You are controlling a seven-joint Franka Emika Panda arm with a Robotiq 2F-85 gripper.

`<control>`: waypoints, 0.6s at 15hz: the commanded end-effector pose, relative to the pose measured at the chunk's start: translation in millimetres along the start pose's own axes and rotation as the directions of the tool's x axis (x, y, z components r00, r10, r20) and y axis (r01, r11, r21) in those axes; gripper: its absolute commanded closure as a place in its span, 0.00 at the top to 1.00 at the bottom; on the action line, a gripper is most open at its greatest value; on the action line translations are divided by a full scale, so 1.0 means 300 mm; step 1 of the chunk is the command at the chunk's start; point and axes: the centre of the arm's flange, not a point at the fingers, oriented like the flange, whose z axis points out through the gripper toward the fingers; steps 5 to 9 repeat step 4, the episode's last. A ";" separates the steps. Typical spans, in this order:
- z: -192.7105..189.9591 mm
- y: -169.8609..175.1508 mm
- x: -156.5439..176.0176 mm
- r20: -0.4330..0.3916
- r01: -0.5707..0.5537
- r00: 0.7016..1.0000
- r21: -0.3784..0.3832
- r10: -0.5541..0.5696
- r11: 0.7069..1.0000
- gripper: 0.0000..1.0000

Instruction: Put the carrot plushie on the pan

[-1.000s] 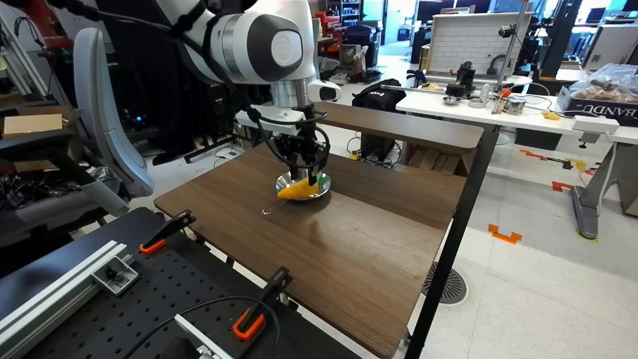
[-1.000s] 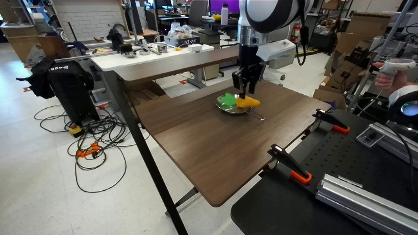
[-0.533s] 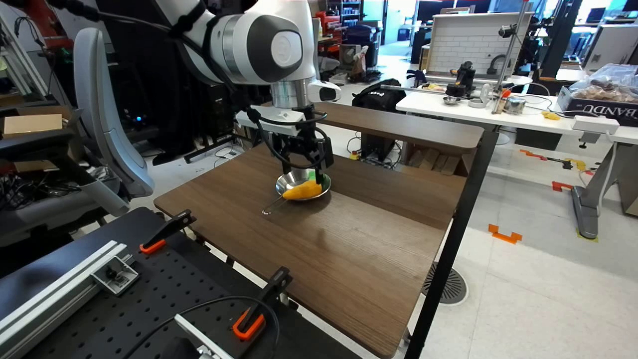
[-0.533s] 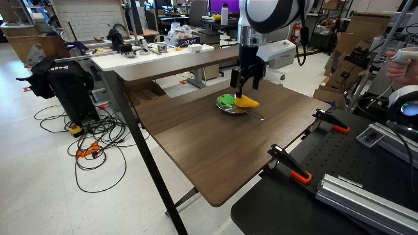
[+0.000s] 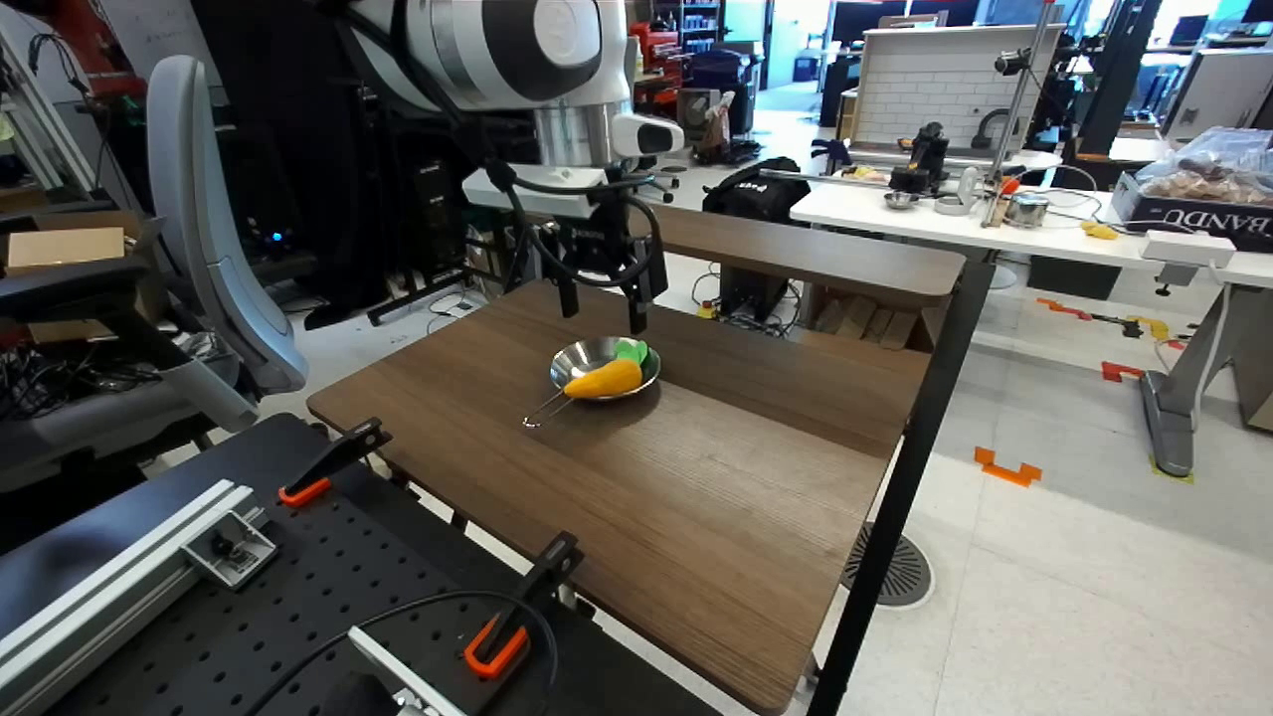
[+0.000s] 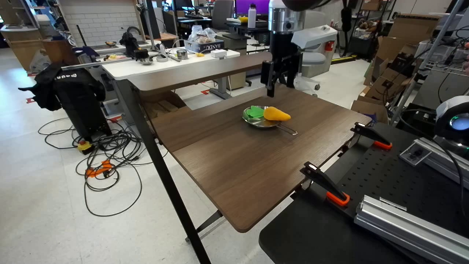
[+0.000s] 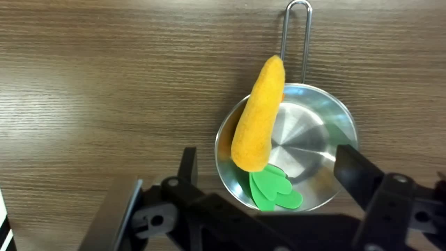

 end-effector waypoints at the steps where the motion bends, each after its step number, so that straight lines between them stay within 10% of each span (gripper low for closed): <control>1: -0.141 0.003 -0.076 0.065 0.023 0.998 0.004 -0.023 1.000 1.00; 9: -0.100 0.009 -0.039 0.048 0.012 0.999 -0.009 -0.011 1.000 1.00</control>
